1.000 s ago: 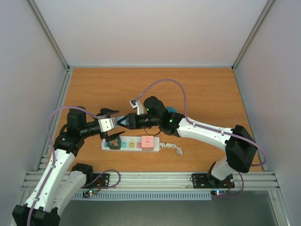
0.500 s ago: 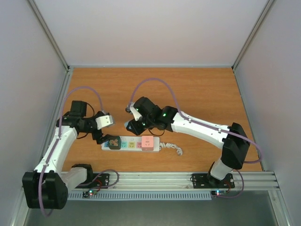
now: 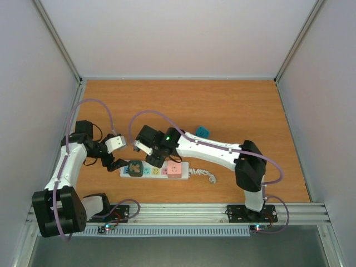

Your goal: Insert the plug

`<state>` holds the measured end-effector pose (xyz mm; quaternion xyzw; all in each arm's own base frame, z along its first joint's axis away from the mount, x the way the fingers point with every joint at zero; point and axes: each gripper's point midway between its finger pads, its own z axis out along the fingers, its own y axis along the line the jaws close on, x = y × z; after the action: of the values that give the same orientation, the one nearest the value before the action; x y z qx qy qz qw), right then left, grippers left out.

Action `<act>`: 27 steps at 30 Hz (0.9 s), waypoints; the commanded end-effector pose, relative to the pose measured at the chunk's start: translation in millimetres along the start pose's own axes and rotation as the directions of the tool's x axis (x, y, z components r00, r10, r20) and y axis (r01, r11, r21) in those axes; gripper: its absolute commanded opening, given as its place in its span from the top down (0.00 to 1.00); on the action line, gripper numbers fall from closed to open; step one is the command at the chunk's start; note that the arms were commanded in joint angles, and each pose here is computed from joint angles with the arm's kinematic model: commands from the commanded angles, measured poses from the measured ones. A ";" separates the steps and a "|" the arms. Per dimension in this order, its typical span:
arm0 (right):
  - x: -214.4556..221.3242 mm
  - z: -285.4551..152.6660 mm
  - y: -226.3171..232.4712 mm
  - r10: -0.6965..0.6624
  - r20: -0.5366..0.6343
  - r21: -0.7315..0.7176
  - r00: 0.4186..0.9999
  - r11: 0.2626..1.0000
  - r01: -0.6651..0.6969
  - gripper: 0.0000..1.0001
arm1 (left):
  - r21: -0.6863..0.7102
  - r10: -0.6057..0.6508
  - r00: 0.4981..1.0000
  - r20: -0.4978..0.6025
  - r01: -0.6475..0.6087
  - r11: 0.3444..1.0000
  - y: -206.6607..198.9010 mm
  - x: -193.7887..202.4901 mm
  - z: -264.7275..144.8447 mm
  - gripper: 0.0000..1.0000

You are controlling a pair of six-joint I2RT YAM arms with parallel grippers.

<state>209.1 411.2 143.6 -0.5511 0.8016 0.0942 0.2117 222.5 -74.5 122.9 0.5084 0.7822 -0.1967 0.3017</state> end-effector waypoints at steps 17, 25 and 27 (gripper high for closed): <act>45.0 38.4 23.0 -0.241 -0.295 0.010 0.925 0.967 0.256 0.99 | 0.055 -0.006 1.000 0.026 0.005 0.998 -0.7 10.5 11.2 0.00; 61.3 45.9 31.1 -0.261 -0.334 -0.022 0.906 0.963 0.269 0.99 | 0.059 -0.017 0.999 0.036 0.015 0.998 0.0 9.3 11.9 0.00; 64.4 47.5 31.3 -0.266 -0.343 -0.022 0.901 0.961 0.276 0.98 | 0.056 -0.016 0.999 0.039 0.014 0.998 0.1 8.2 11.1 0.00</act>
<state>178.3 393.4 79.3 -0.6468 0.7553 -0.0258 0.1028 221.7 -73.3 105.7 0.5067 0.7819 -0.2249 0.2850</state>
